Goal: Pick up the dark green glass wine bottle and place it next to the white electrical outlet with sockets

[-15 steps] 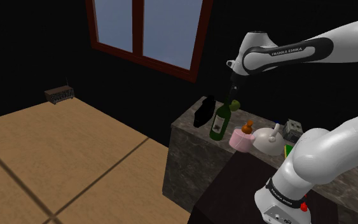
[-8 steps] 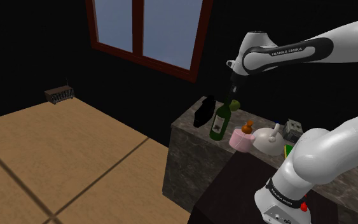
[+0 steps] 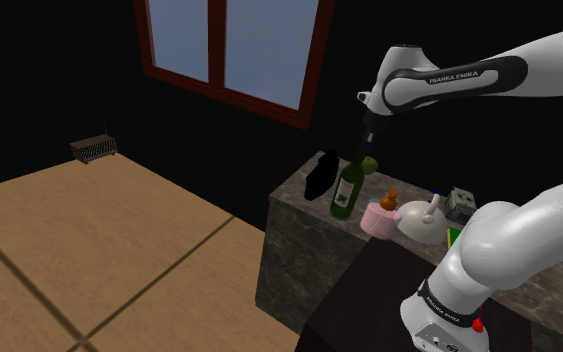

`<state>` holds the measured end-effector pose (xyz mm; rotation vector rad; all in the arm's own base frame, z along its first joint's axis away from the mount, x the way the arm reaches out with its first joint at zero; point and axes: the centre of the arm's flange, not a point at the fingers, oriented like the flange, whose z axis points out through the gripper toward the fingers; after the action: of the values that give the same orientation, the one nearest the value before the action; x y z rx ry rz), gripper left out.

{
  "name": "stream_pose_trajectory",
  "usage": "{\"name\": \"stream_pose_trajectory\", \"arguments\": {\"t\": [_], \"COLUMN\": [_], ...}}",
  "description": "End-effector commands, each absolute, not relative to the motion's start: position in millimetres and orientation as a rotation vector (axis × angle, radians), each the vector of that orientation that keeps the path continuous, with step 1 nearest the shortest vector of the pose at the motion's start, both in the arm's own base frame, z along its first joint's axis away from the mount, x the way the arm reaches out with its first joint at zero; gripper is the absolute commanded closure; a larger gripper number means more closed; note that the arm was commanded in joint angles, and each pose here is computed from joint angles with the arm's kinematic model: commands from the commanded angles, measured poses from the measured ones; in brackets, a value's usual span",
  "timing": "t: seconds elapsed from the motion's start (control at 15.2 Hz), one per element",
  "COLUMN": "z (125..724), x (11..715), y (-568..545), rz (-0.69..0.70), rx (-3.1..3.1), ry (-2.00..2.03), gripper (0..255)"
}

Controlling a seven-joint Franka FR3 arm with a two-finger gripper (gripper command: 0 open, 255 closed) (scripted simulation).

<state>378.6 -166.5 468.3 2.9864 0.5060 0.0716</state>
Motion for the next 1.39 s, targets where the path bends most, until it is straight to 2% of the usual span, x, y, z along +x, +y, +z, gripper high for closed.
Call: {"name": "stream_pose_trajectory", "arguments": {"t": [0.0,1.32], "z": [479.3,584.9], "x": [378.4,378.4], "y": [-166.5,-166.5], "rz": [0.072,0.072], "rx": [2.986,2.986], "ry": [0.506,0.506], "gripper": [255,255]}}
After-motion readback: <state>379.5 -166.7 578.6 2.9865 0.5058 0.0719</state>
